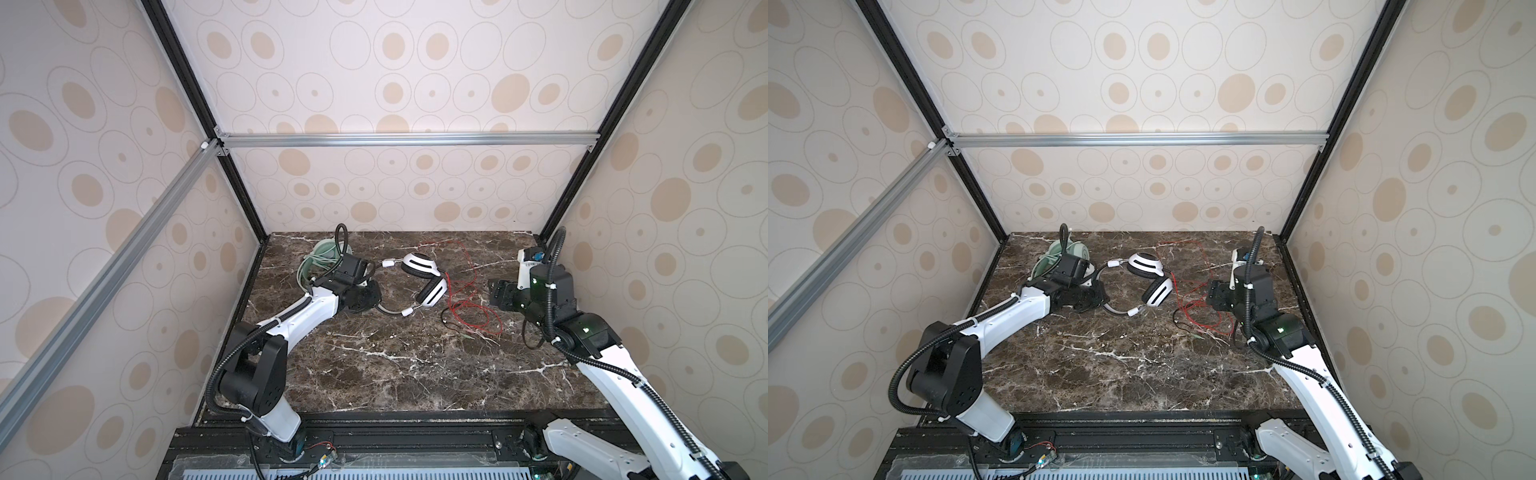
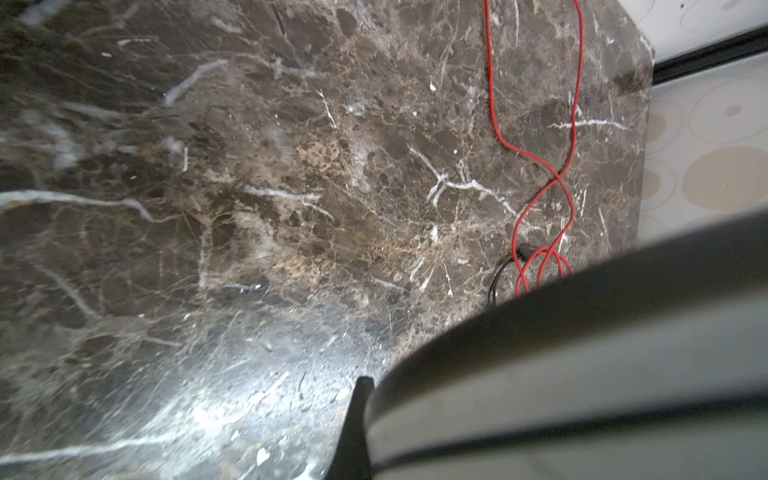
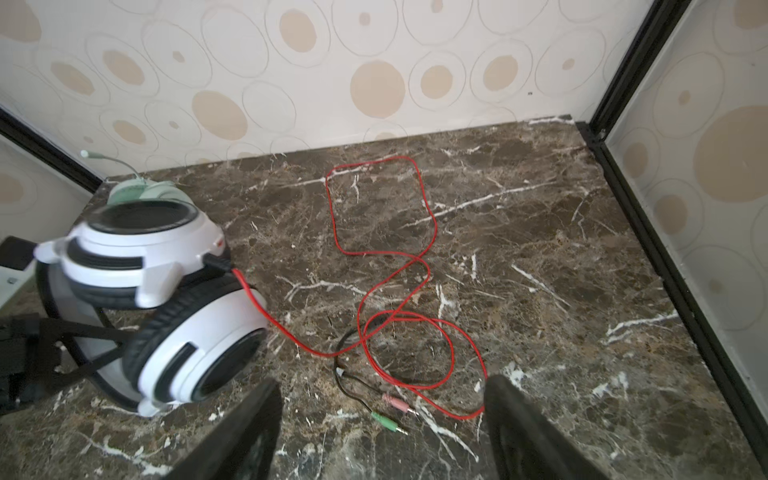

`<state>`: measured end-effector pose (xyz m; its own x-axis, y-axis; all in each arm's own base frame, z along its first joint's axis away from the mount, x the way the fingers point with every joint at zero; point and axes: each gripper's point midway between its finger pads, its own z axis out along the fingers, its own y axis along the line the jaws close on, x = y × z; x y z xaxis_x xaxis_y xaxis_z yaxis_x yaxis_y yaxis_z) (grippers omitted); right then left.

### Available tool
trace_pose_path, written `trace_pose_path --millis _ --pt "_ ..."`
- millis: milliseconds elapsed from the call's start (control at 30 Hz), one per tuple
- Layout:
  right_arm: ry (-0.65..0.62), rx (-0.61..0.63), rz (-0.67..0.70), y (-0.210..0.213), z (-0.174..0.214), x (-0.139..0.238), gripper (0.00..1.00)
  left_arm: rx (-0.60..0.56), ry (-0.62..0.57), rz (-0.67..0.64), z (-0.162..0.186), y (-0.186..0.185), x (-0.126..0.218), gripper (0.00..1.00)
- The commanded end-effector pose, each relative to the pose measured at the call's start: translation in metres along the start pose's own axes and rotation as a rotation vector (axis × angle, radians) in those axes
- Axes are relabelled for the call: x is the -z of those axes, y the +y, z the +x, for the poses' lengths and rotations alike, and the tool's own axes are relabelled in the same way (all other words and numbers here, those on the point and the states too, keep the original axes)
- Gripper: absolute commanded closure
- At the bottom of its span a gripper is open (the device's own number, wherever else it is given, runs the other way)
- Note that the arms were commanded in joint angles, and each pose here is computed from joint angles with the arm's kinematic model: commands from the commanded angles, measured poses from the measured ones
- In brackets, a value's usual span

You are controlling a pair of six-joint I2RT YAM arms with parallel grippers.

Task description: Wrap the headphones

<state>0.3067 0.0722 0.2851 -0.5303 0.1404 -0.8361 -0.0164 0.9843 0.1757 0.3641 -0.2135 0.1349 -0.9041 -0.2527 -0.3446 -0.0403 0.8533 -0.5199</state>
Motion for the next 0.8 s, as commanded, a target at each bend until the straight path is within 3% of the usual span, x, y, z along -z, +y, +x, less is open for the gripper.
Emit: trace_pose_path --millis 0,133,267,433,567,767 --pt "0.142 0.011 -0.094 0.004 0.031 -0.014 0.22 -0.156 -0.011 0.004 -0.010 -0.023 0.033 1.00" --pt "0.166 -0.028 -0.264 0.032 0.039 -0.031 0.22 -0.200 0.009 -0.102 -0.016 -0.014 0.049 1.00" --pt "0.148 -0.034 -0.342 0.045 0.042 -0.045 0.18 -0.139 -0.029 -0.184 -0.020 -0.003 0.065 1.00" --pt "0.132 -0.017 -0.309 0.038 0.049 -0.061 0.17 0.001 -0.067 -0.193 -0.021 -0.001 0.076 1.00" --pt "0.161 0.014 -0.289 0.033 0.061 -0.071 0.19 0.034 -0.044 -0.247 -0.021 0.006 0.070 1.00" --pt "0.163 0.026 -0.243 0.023 0.071 -0.072 0.20 0.070 0.131 -0.272 0.003 0.014 0.038 1.00"
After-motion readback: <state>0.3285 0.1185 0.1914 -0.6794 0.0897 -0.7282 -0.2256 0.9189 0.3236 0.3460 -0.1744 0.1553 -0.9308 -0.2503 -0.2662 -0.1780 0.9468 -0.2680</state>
